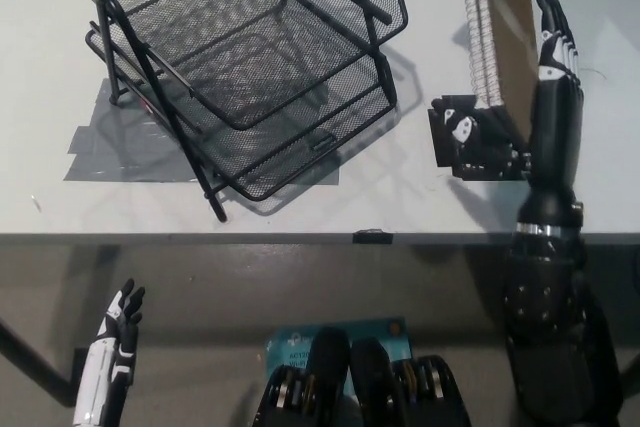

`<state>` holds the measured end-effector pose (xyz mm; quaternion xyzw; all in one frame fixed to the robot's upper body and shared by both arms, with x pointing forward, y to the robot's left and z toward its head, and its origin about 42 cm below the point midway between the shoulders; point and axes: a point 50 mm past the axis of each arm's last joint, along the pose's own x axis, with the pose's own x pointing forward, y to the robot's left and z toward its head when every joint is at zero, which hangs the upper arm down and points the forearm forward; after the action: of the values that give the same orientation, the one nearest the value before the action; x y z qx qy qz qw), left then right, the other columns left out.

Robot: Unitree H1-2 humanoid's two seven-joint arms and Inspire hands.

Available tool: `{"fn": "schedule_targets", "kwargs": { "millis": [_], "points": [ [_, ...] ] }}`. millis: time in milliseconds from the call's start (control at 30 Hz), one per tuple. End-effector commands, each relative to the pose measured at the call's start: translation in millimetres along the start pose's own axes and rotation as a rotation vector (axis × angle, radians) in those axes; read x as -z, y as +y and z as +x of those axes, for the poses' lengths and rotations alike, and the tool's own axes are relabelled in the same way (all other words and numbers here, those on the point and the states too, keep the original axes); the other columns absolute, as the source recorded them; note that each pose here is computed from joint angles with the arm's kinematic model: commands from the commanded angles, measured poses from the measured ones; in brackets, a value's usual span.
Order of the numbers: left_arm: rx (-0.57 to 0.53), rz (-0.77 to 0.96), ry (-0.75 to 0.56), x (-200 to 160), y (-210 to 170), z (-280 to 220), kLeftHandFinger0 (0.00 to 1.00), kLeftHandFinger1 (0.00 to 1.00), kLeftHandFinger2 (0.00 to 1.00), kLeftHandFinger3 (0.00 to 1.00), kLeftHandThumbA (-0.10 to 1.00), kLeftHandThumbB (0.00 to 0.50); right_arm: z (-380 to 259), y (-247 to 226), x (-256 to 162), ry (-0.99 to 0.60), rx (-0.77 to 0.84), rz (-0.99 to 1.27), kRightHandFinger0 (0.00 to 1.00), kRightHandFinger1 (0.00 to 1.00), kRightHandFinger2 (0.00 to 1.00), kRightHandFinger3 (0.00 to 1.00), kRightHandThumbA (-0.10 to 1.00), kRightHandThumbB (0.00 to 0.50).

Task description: A person hands a notebook to the robot and the robot grabs it with its right hand and places it in the file tray kept in the centre of the desk infront of it.

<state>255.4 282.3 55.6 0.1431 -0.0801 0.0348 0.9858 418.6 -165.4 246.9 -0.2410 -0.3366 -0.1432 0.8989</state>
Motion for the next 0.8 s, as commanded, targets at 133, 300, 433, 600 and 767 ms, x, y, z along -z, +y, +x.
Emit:
{"fn": "schedule_targets", "kwargs": {
  "millis": [133, 300, 433, 600, 767],
  "points": [
    [-0.008, 0.009, -0.063, -8, 6, 6, 1.00, 1.00, 1.00, 1.00, 1.00, 0.338, 40, 14, 8, 0.000, 0.040, -0.019, 1.00, 1.00, 1.00, 1.00, 1.00, 0.276],
    [-0.009, -0.003, -0.067, -9, 6, 6, 1.00, 1.00, 1.00, 1.00, 1.00, 0.338, 47, 21, 17, 0.011, 0.094, -0.030, 1.00, 1.00, 1.00, 1.00, 0.89, 0.167],
    [-0.008, 0.001, -0.068, -9, 6, 6, 1.00, 1.00, 1.00, 1.00, 1.00, 0.331, 61, 12, 21, -0.033, 0.206, 0.042, 0.01, 0.01, 0.03, 0.28, 0.86, 0.000],
    [-0.007, -0.010, -0.064, -8, 6, 6, 1.00, 1.00, 1.00, 1.00, 1.00, 0.334, 66, 5, 0, -0.074, 0.317, 0.136, 0.00, 0.00, 0.00, 0.00, 0.92, 0.000],
    [-0.005, -0.016, -0.058, -8, 5, 3, 1.00, 1.00, 1.00, 1.00, 1.00, 0.342, 68, -6, -19, -0.098, 0.406, 0.187, 0.00, 0.00, 0.00, 0.00, 0.92, 0.000]
  ]
}}
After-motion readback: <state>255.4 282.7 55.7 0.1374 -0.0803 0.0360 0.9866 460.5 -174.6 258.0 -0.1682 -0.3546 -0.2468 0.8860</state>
